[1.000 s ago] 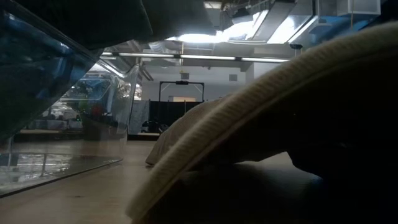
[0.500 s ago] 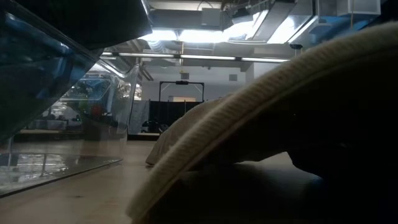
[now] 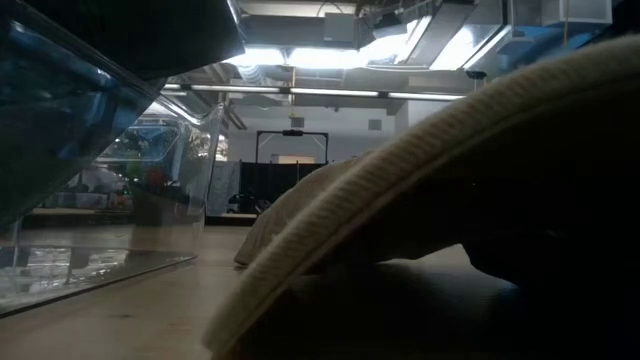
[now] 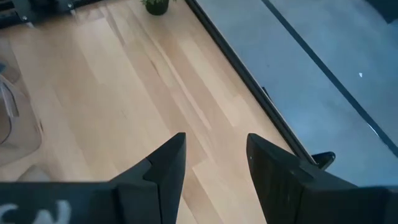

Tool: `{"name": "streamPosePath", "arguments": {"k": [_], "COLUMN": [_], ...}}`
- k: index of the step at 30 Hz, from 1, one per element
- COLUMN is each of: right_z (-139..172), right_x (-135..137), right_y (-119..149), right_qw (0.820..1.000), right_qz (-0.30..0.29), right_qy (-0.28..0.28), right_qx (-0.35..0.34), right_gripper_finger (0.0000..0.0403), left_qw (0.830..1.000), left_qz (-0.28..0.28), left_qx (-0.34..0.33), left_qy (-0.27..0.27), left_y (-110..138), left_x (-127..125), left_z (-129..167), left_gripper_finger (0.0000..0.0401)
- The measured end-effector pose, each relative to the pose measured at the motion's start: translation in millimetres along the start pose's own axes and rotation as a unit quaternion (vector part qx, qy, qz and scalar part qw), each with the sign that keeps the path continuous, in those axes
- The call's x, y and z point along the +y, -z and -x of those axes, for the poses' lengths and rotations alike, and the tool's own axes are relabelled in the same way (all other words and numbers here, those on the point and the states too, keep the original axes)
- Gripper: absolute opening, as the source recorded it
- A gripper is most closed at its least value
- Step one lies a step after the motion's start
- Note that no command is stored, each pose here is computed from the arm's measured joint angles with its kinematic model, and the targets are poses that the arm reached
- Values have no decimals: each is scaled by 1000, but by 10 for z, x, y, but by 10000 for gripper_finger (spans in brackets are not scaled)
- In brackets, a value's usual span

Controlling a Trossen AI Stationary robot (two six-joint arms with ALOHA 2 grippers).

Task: Pick & Place hat
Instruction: Put the top black cap into the right transparent bin

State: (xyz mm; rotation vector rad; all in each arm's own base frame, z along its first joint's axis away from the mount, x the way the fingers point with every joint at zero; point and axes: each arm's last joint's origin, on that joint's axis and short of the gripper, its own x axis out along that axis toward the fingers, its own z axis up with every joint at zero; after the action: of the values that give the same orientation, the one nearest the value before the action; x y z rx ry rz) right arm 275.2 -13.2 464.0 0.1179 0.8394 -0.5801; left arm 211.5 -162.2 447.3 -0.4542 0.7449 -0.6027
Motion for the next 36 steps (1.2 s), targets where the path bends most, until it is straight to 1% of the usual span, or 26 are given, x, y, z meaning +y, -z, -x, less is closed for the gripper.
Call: {"name": "streamPosePath", "arguments": {"k": [4,8,11,16,21,29,33,36], "right_z": [-1,-1,-1,-1,-1,-1,-1,-1], "right_x": [2,3,3,3,3,4,4,4], "right_y": [0,0,0,0,0,0,0,0], "right_qw": [1000,1000,1000,1000,1000,1000,1000,1000], "right_qz": [0,-1,-1,-1,-1,-1,-1,0], "right_qy": [-2,-3,-3,-4,-4,-5,-5,-5], "right_qx": [1,1,1,1,1,2,2,2], "right_gripper_finger": [171,171,171,171,171,171,171,171], "left_qw": [999,997,993,982,968,955,950,946], "left_qz": [-7,-45,-66,-58,-93,-151,-159,-153], "left_qx": [9,34,73,143,193,199,208,205], "left_qy": [-31,-56,-71,-109,-133,-160,-168,-199], "left_y": [61,115,174,283,364,376,388,386], "left_x": [-30,-15,32,152,226,285,301,336], "left_z": [-156,-380,-559,-749,-832,-966,-957,-941], "left_gripper_finger": [23,25,26,28,29,31,31,32]}}
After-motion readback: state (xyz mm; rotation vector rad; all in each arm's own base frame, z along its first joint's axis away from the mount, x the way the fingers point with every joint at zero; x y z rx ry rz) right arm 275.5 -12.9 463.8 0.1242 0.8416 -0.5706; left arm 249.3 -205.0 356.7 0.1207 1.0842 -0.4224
